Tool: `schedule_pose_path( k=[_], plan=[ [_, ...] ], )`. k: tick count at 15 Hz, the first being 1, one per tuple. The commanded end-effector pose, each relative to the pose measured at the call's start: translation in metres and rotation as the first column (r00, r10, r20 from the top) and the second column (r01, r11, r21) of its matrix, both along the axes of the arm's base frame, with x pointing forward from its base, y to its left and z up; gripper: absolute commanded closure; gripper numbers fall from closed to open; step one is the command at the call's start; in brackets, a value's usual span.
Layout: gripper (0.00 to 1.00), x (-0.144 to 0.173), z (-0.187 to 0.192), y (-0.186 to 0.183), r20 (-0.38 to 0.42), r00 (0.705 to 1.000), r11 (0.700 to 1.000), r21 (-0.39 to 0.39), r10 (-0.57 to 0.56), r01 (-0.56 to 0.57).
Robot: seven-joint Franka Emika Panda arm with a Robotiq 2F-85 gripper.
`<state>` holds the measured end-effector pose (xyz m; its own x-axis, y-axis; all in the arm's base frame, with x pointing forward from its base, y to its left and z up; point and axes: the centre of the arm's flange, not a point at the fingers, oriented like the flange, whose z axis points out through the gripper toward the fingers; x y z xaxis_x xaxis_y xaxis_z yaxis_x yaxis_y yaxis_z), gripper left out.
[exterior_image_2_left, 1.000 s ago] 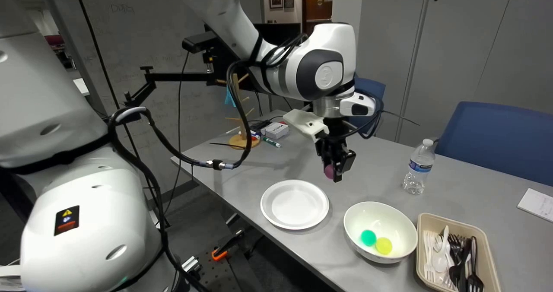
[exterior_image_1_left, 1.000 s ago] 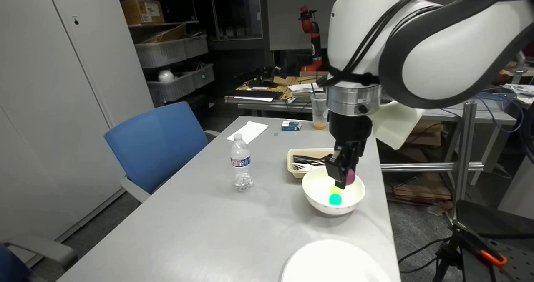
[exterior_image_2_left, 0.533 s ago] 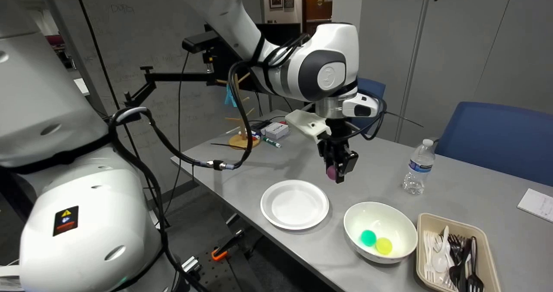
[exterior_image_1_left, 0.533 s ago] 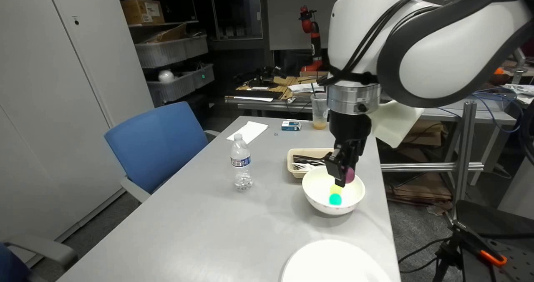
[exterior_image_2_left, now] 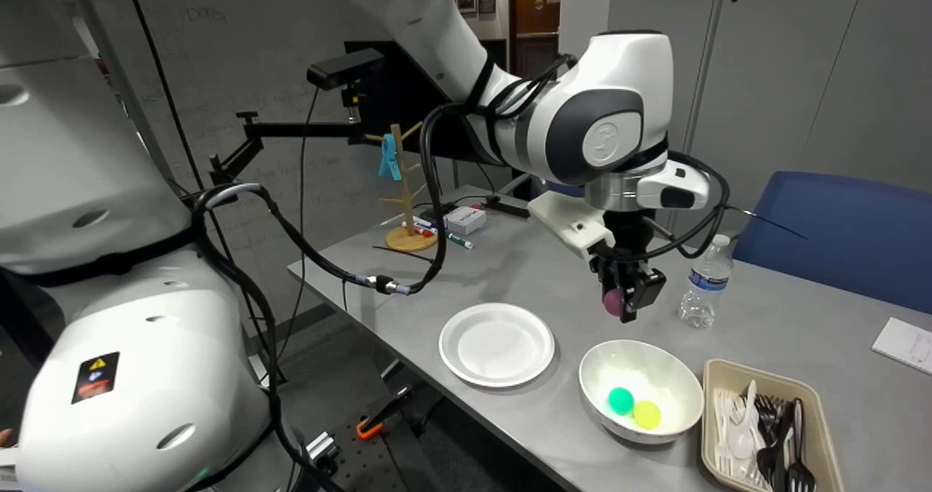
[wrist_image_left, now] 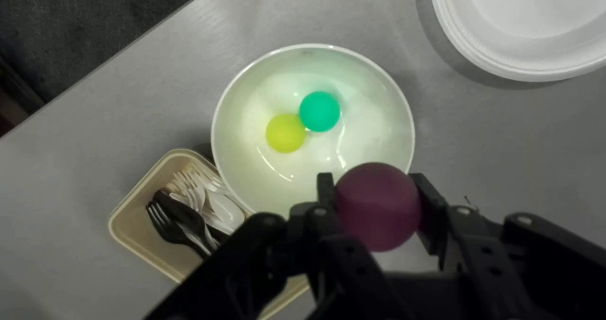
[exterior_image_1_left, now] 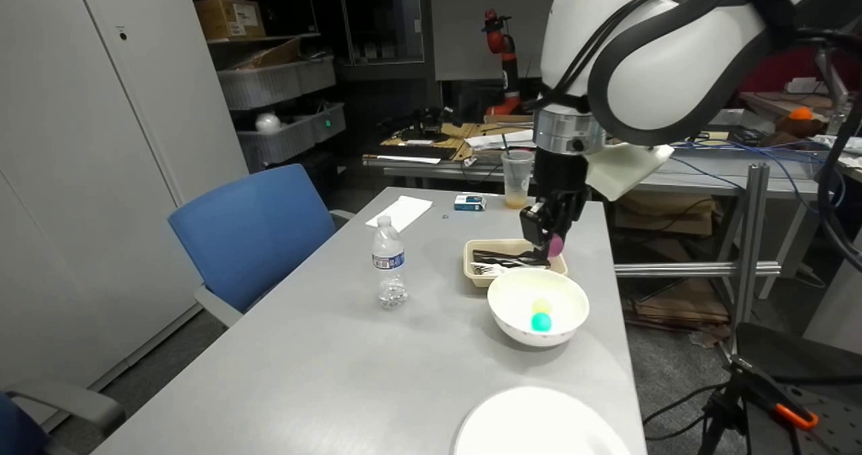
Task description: Pick the purple ball and put it in the bowl
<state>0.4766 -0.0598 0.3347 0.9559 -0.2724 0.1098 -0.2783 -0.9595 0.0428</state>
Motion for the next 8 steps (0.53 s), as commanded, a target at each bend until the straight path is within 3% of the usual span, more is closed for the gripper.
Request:
schedule_pose_path(
  k=[1, 8],
  plan=[
    [0.83, 0.024, -0.02, -0.023, 0.018, 1.0, 0.999, 0.042, -0.001, 0.0],
    [0.83, 0.047, -0.081, -0.043, 0.001, 0.998, 0.992, 0.111, -0.061, 0.061]
  ],
)
